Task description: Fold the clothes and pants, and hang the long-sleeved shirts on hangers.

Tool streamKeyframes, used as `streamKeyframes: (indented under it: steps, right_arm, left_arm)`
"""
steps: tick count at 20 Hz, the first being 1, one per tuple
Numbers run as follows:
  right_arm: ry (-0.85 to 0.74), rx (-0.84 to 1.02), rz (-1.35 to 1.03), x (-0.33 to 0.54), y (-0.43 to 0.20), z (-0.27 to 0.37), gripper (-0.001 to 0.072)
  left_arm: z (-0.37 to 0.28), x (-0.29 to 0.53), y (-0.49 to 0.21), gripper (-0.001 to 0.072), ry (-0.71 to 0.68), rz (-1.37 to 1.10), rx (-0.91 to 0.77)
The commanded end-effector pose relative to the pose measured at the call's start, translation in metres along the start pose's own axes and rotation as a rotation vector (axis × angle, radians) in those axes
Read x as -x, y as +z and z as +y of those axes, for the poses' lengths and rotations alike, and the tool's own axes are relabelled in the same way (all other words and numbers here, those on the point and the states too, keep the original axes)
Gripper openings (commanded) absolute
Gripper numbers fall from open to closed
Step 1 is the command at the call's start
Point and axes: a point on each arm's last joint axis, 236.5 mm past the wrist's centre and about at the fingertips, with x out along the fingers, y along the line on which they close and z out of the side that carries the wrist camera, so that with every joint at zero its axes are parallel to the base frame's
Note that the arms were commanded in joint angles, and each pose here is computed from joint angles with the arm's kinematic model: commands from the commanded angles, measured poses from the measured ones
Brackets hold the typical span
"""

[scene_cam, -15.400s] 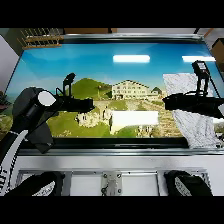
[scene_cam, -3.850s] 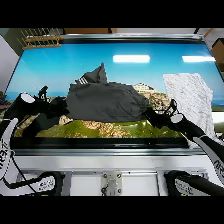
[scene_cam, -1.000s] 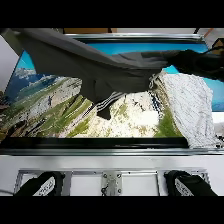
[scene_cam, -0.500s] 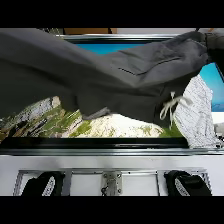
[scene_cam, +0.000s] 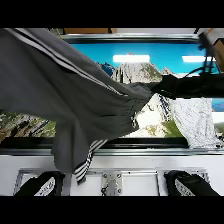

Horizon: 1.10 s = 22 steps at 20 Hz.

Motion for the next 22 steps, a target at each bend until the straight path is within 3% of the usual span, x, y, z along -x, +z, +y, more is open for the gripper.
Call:
streamKeyframes:
  steps: [1, 5, 11, 17, 22]
  right_arm:
    - [-0.237, -0.057, 0.156, -0.059, -0.004, -0.087, 0.0016]
    - [-0.341, -0.139, 0.173, -0.085, 0.010, -0.149, 0.0016]
    - [-0.326, -0.142, -0.069, -0.112, 0.075, -0.174, 0.0016]
    - [-0.365, -0.117, -0.129, -0.107, 0.090, -0.188, 0.0016]
    - [-0.472, -0.084, 0.036, -0.091, 0.049, -0.202, 0.0015]
  left_arm:
    - [0.036, -0.112, -0.088, 0.0003, -0.025, 0.253, 0.055]
    - [0.075, -0.186, -0.162, 0.0003, 0.003, 0.386, 0.132]
    - [0.105, -0.232, -0.217, 0.0003, 0.026, 0.450, 0.213]
    - [0.114, -0.219, -0.231, 0.0002, 0.044, 0.530, 0.253]
    - [0.105, -0.171, -0.266, 0.0002, 0.093, 0.648, 0.248]
